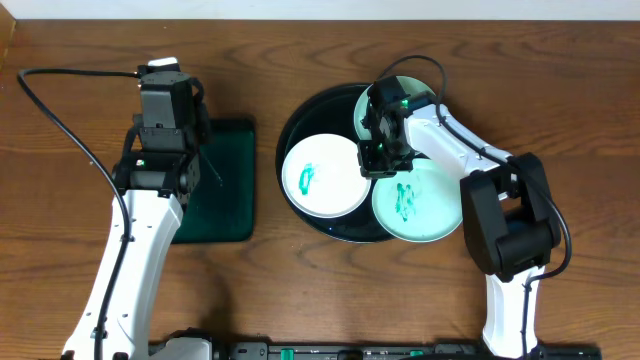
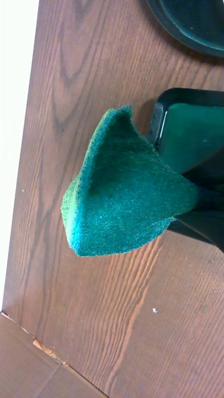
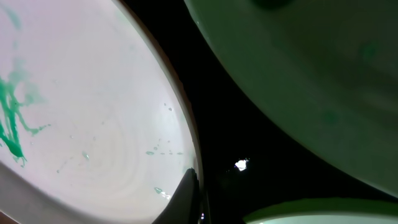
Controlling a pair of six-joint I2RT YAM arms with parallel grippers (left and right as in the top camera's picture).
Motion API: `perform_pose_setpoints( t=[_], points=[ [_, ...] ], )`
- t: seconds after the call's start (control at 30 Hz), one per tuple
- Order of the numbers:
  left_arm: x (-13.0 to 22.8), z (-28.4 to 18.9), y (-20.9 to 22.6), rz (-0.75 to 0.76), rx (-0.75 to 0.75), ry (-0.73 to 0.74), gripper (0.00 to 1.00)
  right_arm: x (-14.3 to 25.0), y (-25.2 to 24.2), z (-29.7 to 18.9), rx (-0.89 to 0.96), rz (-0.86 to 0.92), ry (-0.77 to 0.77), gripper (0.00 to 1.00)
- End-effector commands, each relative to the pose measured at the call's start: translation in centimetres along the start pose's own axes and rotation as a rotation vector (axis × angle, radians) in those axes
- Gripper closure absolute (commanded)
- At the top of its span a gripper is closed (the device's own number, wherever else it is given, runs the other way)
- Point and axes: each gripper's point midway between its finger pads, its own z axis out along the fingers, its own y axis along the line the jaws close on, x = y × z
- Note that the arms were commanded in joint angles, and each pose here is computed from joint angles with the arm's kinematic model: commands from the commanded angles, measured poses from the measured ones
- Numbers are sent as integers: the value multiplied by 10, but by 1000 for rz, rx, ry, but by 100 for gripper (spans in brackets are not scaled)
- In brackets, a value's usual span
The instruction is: Clean dirty plates on tray and stack at the side
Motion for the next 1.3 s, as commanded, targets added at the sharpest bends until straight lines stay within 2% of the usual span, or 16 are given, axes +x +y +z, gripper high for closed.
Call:
perform_pose_setpoints(
  t=[0.0, 1.1, 1.27],
  points=[
    [-10, -5, 3, -4, -12, -33, 93, 3, 10, 5, -24, -41, 19, 99],
    [-10, -5, 3, 6, -13, -35, 93, 3, 10, 5, -24, -41, 20, 99],
    [17, 2, 5, 12, -30, 72, 93, 3, 10, 5, -24, -41, 20, 99]
  ],
)
